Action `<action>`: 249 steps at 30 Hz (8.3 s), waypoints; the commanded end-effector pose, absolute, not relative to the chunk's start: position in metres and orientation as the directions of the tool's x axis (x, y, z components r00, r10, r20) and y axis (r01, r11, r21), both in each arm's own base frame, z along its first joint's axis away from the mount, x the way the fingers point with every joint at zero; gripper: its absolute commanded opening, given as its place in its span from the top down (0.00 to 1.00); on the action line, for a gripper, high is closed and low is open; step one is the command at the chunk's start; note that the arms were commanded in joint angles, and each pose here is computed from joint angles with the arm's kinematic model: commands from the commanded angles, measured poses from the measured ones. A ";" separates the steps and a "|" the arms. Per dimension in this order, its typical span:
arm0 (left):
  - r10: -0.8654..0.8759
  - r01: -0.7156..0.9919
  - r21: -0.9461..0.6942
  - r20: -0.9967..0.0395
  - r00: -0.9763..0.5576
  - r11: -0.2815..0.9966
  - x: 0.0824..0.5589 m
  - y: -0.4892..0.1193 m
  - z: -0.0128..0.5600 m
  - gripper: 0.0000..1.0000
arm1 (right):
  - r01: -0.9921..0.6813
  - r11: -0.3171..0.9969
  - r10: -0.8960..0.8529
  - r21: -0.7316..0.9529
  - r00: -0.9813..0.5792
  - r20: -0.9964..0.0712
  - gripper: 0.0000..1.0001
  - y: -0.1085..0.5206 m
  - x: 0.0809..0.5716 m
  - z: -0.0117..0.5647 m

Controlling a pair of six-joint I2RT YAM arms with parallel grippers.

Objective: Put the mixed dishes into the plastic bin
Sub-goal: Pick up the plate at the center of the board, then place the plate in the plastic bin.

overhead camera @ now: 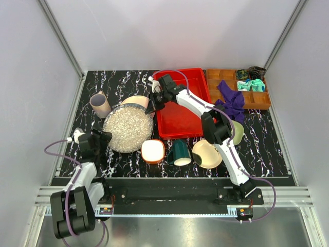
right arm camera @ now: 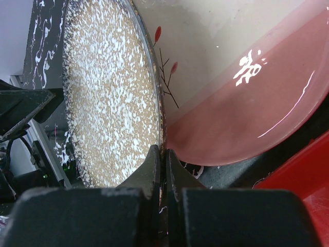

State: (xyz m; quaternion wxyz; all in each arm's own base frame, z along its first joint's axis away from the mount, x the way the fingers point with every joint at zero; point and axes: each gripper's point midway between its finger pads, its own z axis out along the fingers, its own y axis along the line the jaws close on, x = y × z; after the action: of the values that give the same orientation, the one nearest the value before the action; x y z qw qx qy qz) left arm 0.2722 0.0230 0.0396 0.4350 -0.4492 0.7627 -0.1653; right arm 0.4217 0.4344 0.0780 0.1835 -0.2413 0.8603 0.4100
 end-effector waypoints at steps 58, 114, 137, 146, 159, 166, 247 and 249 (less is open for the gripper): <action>-0.826 -0.384 -0.734 -0.531 -0.191 0.560 0.310 0.015 0.077 0.87 | -0.639 0.389 -0.225 0.663 -0.764 -0.604 1.00 0.449 0.419 0.157; -0.734 -0.159 -0.717 -0.655 -0.181 0.679 0.339 -0.010 0.190 1.00 | -0.706 0.399 -0.171 0.585 -0.684 -0.709 1.00 0.449 0.422 0.218; -0.655 -0.037 -0.673 -0.702 -0.280 0.738 0.387 -0.079 0.216 1.00 | -0.649 0.519 -0.069 0.555 -0.680 -0.730 1.00 0.374 0.451 0.230; -0.607 0.038 -0.660 -0.711 -0.355 0.750 0.421 -0.133 0.224 1.00 | -0.584 0.584 0.013 0.564 -0.689 -0.725 1.00 0.319 0.464 0.228; -0.527 0.142 -0.641 -0.720 -0.452 0.755 0.465 -0.211 0.225 1.00 | -0.491 0.647 0.084 0.584 -0.715 -0.694 1.00 0.263 0.476 0.210; -0.518 0.138 -0.638 -0.717 -0.467 0.758 0.474 -0.218 0.215 1.00 | -0.469 0.653 0.082 0.595 -0.737 -0.671 1.00 0.261 0.479 0.192; -0.443 0.201 -0.633 -0.701 -0.559 0.748 0.476 -0.270 0.181 1.00 | -0.315 0.717 0.147 0.622 -0.804 -0.576 1.00 0.222 0.483 0.120; -0.443 0.198 -0.635 -0.697 -0.564 0.746 0.475 -0.270 0.177 1.00 | -0.313 0.717 0.153 0.622 -0.801 -0.579 1.00 0.220 0.484 0.121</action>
State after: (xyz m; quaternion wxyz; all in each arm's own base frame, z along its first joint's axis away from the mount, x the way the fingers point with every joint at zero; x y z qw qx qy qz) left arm 0.4751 -0.1902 0.1163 0.4219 -0.1371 0.8726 -0.2043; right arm 0.4973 0.1757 0.0996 0.3124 0.0119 0.8972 0.3119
